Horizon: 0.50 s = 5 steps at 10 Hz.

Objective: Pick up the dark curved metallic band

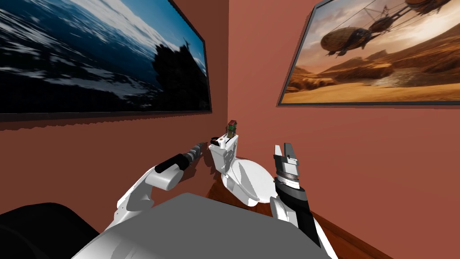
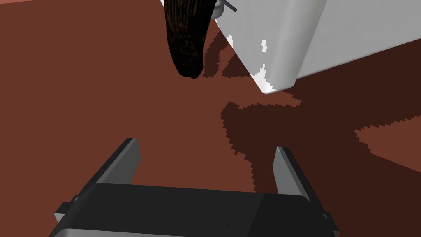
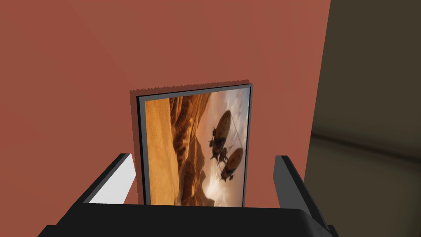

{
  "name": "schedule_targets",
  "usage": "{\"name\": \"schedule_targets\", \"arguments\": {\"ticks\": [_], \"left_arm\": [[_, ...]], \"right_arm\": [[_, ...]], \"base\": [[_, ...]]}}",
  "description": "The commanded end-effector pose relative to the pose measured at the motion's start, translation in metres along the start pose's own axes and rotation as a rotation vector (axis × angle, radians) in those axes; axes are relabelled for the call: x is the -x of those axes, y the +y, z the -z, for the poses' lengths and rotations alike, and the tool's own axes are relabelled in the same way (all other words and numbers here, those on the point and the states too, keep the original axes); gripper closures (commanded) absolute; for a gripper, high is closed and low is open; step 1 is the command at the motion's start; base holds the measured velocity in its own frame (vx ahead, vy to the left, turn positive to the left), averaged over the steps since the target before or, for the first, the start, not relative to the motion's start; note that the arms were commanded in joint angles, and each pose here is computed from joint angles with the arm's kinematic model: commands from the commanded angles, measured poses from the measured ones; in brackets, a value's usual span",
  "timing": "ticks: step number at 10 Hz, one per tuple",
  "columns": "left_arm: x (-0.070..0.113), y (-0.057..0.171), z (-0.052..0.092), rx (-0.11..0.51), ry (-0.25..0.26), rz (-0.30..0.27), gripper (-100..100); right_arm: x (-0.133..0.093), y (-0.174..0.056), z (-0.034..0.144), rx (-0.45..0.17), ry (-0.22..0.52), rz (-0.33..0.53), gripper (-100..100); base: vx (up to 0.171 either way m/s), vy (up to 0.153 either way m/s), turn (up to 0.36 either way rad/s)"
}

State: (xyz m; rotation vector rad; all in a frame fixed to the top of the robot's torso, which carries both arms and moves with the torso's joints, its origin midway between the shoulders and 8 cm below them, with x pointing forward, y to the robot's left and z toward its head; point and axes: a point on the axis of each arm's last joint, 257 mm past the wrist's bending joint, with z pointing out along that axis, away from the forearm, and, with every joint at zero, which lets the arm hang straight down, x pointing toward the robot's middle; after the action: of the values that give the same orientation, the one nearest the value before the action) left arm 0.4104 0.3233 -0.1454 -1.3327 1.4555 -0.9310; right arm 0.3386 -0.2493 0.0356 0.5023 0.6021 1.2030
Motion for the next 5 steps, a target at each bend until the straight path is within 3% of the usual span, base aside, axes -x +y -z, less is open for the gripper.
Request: {"name": "schedule_targets", "arguments": {"ticks": [1, 5], "left_arm": [[-0.003, -0.008, -0.003, -0.031, 0.006, -0.001, -100], [-0.009, -0.026, -0.014, -0.099, 0.020, 0.017, -100]], "right_arm": [[0.000, 0.000, 0.000, 0.000, 0.000, 0.000, 0], [0.000, 0.000, 0.000, 0.000, 0.000, 0.000, 0]], "base": [[-0.039, 0.022, -0.019], [-0.043, 0.025, -0.060]]}}
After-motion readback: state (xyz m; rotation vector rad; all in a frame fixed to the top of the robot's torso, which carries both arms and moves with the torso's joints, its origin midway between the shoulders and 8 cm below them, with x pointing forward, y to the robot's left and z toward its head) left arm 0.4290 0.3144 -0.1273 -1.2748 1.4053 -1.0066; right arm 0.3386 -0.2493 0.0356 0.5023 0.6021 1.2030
